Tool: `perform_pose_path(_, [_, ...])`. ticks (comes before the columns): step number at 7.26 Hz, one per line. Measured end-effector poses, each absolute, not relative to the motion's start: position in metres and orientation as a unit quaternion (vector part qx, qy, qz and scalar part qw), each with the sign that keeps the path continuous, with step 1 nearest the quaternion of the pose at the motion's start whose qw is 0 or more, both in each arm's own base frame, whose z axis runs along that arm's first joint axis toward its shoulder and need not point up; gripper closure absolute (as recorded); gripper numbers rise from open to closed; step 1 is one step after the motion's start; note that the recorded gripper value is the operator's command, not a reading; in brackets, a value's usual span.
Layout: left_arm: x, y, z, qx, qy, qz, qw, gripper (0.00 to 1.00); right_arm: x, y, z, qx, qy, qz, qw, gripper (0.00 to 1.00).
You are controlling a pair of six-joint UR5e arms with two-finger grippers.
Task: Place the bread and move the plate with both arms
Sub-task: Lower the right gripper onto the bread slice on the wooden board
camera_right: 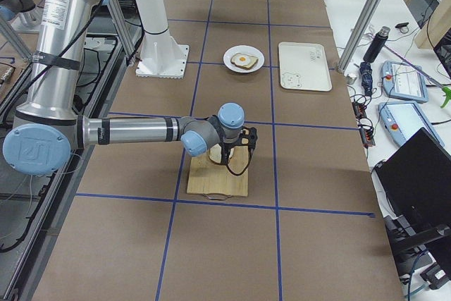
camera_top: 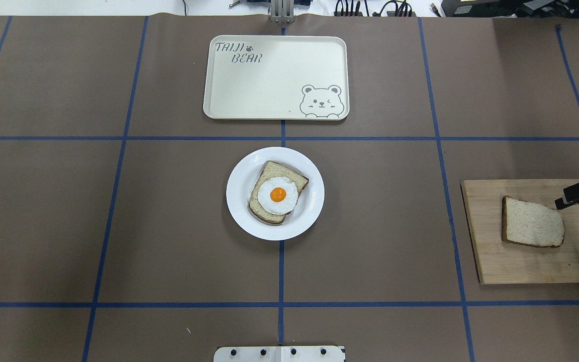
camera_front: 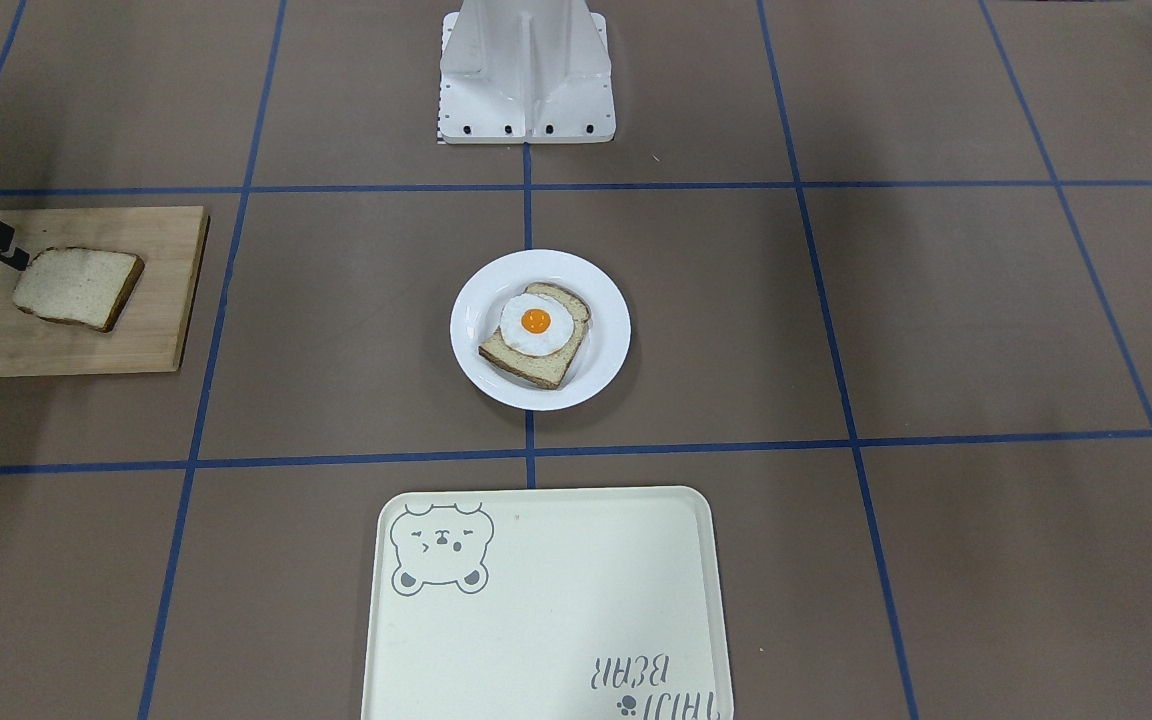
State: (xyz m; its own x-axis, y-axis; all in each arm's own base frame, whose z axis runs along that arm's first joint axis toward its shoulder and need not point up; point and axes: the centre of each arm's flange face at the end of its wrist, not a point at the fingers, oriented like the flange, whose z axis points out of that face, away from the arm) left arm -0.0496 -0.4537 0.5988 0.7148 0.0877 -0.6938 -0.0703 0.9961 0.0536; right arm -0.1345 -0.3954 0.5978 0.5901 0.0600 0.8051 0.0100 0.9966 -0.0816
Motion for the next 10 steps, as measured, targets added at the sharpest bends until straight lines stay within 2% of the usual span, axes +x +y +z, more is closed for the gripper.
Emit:
perform_pose_path(4, [-0.05,-0.454,0.598,0.012,0.375,0.043,0.926,0.02,-0.141,-0.392,0.619,-0.057,-0.435,0.038,0.898,0.02])
perform_pose_path(8, [-0.049,-0.455,0.597,0.013,0.375,0.043,0.926,0.02,-0.161,-0.383,0.64,-0.067,-0.436,0.015,0.897,0.15])
perform_pose_path(9, [-0.05,-0.455,0.597,0.013,0.375,0.042,0.926,0.02,-0.166,-0.38,0.646,-0.063,-0.441,0.007,0.896,0.15])
perform_pose_path(10, [-0.05,-0.455,0.596,0.013,0.375,0.042,0.926,0.02,-0.169,-0.379,0.649,-0.061,-0.444,0.001,0.894,0.25])
